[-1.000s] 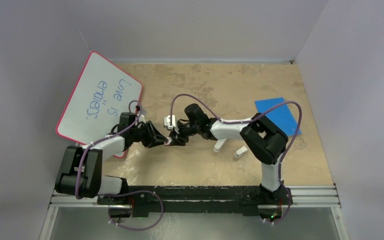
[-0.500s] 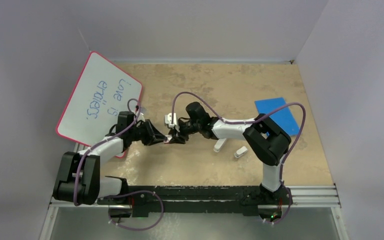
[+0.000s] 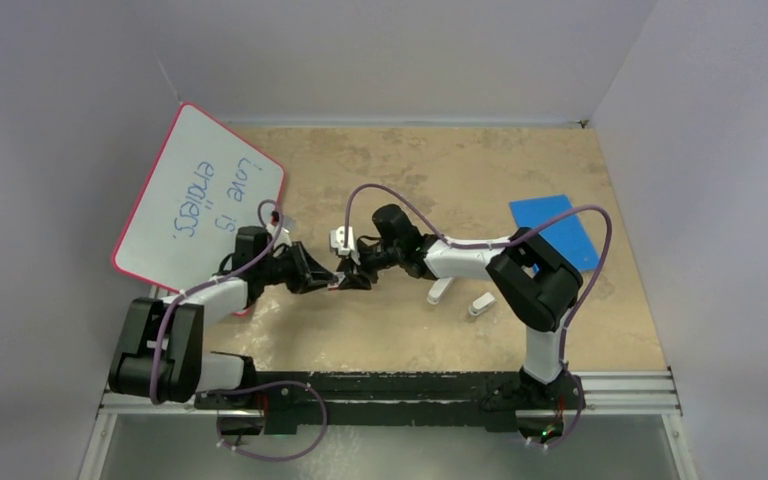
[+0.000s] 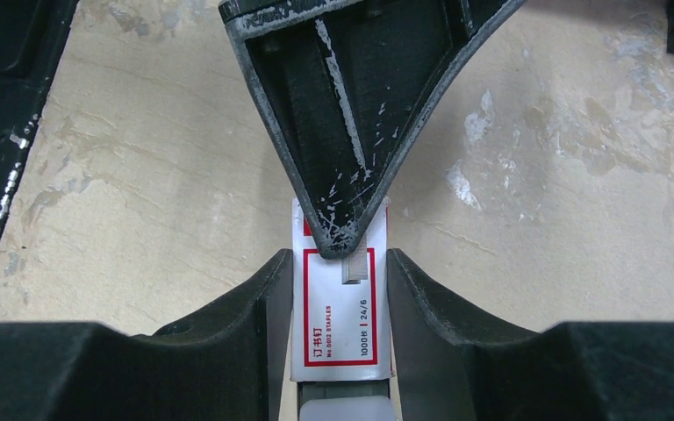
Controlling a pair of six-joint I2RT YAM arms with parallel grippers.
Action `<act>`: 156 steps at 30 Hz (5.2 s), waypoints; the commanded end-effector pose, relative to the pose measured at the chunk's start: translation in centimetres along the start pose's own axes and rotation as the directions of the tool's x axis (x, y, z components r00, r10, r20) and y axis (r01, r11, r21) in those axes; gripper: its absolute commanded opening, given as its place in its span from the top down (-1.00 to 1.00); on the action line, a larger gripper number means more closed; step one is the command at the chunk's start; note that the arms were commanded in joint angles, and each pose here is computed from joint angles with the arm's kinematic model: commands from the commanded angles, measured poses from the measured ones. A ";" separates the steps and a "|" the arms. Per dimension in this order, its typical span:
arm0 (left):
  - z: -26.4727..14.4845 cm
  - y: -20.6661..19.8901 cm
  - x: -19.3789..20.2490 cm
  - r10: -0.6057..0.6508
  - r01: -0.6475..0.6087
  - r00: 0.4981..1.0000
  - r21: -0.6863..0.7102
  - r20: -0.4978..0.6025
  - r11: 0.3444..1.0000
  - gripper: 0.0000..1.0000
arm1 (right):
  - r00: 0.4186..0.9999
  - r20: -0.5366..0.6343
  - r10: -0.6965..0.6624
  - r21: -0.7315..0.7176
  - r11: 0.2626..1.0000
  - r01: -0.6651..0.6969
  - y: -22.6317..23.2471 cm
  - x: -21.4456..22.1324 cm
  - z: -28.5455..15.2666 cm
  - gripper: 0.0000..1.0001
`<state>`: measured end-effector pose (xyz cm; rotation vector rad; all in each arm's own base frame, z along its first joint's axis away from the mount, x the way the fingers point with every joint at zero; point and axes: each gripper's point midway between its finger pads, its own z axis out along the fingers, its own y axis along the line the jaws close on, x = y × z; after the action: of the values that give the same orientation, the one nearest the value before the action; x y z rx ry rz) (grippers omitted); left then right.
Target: Load the staples into the stapler
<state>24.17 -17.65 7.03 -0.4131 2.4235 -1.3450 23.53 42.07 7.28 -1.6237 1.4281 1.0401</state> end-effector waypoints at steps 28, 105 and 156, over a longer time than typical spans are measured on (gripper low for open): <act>0.9 3.8 -0.4 -0.023 0.023 1.000 -0.163 0.006 0.986 0.22 | 0.957 -0.291 0.016 0.115 0.993 0.018 -1.9 5.9 -3.0 -0.48; -4.7 4.2 -4.0 0.081 0.039 0.963 -0.434 0.257 0.900 0.27 | 0.947 -0.302 0.113 0.138 0.988 -0.074 -3.0 3.0 -5.7 -0.59; -6.8 -7.2 -3.0 0.338 -0.329 0.923 -0.081 0.185 0.941 -0.63 | 0.407 0.704 0.582 0.703 -0.487 -0.518 -3.2 5.6 -23.6 -0.86</act>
<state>24.19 -14.36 15.67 -0.1912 2.3114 -0.9922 32.58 22.00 13.35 0.3603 2.2957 0.1675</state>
